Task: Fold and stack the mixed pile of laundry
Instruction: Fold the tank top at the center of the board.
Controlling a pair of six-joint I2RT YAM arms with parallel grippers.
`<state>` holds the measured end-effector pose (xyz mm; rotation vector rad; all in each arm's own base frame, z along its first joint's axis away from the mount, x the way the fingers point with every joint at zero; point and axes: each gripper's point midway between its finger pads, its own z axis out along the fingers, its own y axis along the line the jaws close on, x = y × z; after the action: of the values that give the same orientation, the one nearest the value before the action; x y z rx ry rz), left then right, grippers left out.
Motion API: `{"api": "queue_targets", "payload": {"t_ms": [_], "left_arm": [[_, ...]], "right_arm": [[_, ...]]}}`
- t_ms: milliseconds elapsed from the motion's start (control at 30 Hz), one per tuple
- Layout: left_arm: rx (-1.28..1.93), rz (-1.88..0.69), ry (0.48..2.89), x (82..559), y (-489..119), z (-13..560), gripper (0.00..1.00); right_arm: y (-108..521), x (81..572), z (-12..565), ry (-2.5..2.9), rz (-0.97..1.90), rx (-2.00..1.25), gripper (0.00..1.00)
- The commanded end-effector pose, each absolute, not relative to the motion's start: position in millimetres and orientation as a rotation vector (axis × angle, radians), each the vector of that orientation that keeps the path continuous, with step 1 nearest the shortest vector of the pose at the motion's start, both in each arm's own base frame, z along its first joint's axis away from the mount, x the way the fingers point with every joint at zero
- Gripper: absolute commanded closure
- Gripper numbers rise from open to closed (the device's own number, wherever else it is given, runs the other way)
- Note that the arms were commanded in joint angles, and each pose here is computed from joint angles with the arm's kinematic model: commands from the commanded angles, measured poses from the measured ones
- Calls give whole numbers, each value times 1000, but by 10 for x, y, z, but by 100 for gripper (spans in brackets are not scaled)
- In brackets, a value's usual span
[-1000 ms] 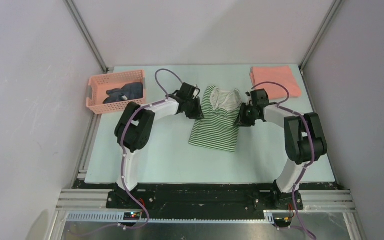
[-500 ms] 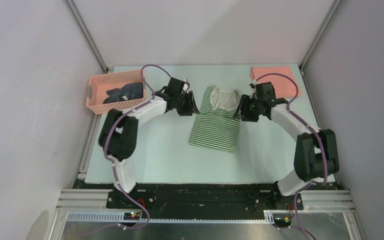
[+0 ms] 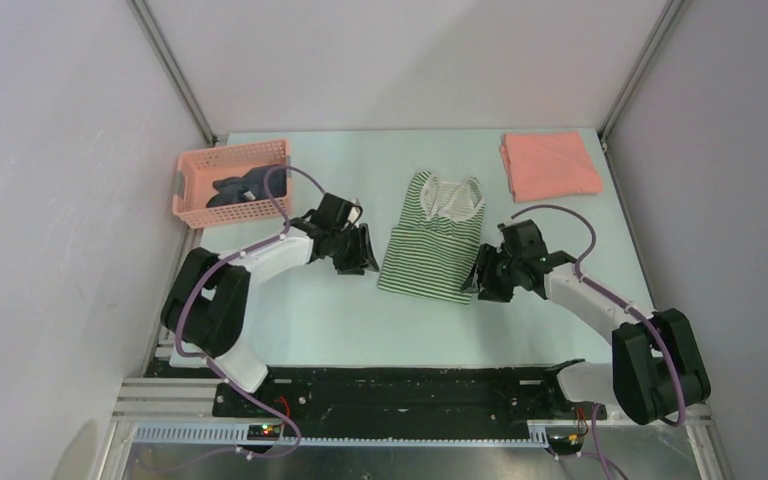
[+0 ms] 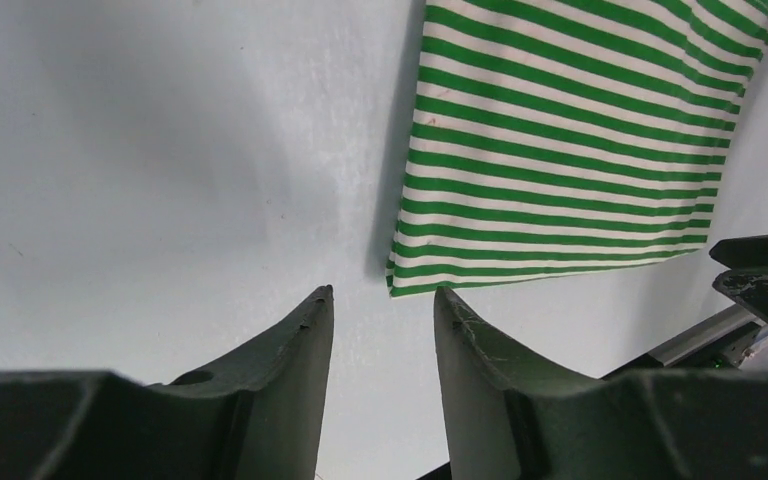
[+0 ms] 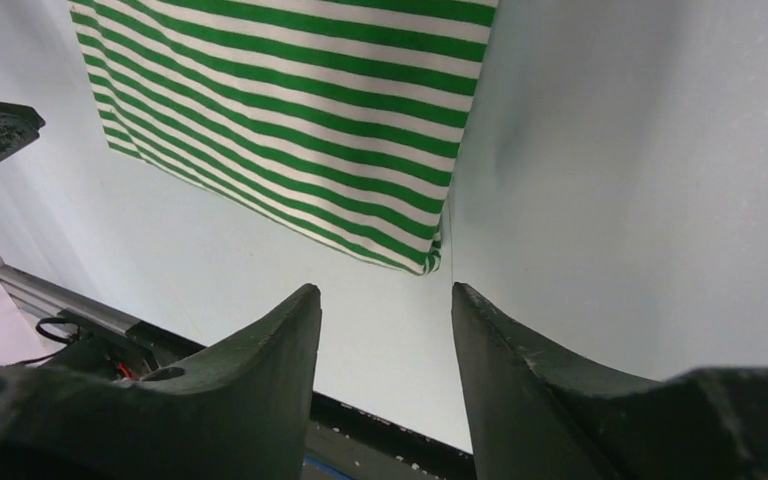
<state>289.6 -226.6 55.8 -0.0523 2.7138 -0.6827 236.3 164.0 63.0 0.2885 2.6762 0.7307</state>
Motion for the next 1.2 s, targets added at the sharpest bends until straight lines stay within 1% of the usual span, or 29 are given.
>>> {"api": "queue_targets", "payload": {"t_ms": [0, 233, 433, 500, 667, 700, 800, 867, 967, 1033, 1100, 1167], "left_arm": [[-25, -730, 2668, 2962, -2359, 639, 54], [-53, -726, 2705, 2727, -2367, 482, 55], [-79, -737, 2736, 2619, -2431, 315, 56], [-85, -734, 2738, 2608, -2428, 287, 56], [-107, -752, 2738, 2591, -2443, 257, 57], [-114, -759, 2733, 2596, -2452, 262, 58], [-127, -764, 2725, 2597, -2452, 256, 60], [-136, -785, 2716, 2604, -2474, 251, 63], [-159, -846, 2701, 2602, -2542, 244, 66], [-176, -865, 2705, 2588, -2557, 220, 67], [-185, -861, 2708, 2579, -2550, 195, 70], [-188, -856, 2704, 2588, -2544, 198, 74]], "right_arm": [[1703, 2575, 629, 2597, 735, 313, 47], [1829, 2392, 370, 2667, 741, 388, 48], [1743, 2301, 168, 2711, 608, 395, 50], [1708, 2273, 127, 2716, 587, 399, 53], [1649, 2279, 101, 2700, 550, 394, 65], [1640, 2281, 103, 2698, 547, 390, 66], [1601, 2265, 97, 2700, 524, 387, 75], [1581, 2247, 94, 2698, 516, 381, 78], [1569, 2218, 75, 2706, 509, 376, 77], [1538, 2187, 55, 2719, 490, 383, 68], [1516, 2171, 59, 2718, 479, 385, 66], [1491, 2165, 73, 2710, 468, 384, 66]]}}
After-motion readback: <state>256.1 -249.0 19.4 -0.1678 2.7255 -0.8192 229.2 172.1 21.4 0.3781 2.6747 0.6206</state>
